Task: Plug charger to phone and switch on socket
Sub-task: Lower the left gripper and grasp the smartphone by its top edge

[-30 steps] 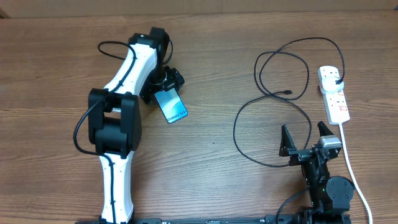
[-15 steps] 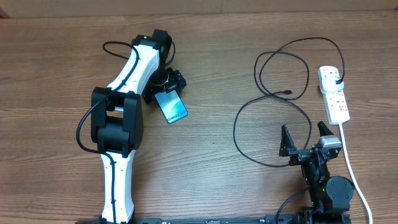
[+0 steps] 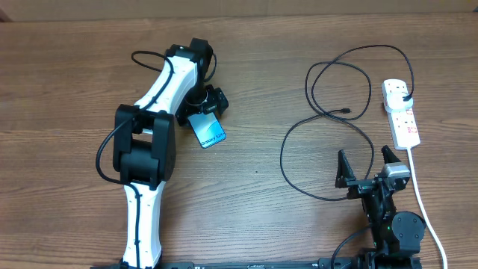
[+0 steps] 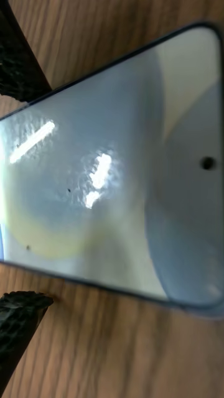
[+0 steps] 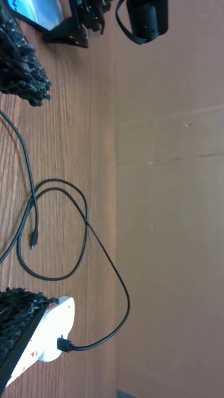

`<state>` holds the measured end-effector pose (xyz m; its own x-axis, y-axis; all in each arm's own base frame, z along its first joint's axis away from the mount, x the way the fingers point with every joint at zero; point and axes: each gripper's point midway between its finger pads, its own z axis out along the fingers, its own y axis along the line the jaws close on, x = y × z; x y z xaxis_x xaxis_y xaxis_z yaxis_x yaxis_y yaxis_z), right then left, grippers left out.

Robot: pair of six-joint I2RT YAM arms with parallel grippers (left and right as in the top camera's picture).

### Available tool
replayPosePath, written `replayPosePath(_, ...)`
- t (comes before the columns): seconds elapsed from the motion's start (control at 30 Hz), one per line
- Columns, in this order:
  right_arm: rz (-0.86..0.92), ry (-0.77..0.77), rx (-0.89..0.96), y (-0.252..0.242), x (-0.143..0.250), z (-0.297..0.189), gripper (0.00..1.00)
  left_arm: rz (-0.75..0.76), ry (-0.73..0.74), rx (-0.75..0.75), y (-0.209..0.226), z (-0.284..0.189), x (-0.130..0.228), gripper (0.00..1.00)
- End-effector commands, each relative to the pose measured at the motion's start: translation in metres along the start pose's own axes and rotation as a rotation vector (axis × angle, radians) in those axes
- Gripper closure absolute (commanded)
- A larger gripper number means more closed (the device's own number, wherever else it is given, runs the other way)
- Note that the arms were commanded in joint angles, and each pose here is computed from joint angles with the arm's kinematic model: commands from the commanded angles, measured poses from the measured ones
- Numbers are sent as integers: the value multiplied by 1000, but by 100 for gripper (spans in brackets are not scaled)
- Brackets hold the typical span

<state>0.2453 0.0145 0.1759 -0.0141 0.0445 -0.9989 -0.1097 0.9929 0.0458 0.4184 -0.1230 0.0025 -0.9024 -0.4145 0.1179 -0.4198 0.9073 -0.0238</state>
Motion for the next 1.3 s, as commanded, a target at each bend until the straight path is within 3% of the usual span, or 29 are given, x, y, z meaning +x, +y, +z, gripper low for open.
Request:
replayPosePath(0.0, -2, -1, 7, -2, 2, 0, 0, -26, 61, -45, 9, 23, 14, 0)
replayPosePath(0.4, -2, -2, 7, -2, 2, 0, 0, -44, 60, -45, 9, 25, 14, 1)
replayPosePath(0.53, -2, -1, 7, -2, 2, 0, 0, -43, 56, -42, 8, 25, 13, 8)
replayPosePath(0.8, -2, -1, 7, -2, 2, 0, 0, -41, 41, -32, 6, 25, 9, 12)
replayPosePath(1.27, -2, -1, 7, -2, 2, 0, 0, -10, -39, -65, 9, 29, -8, 10)
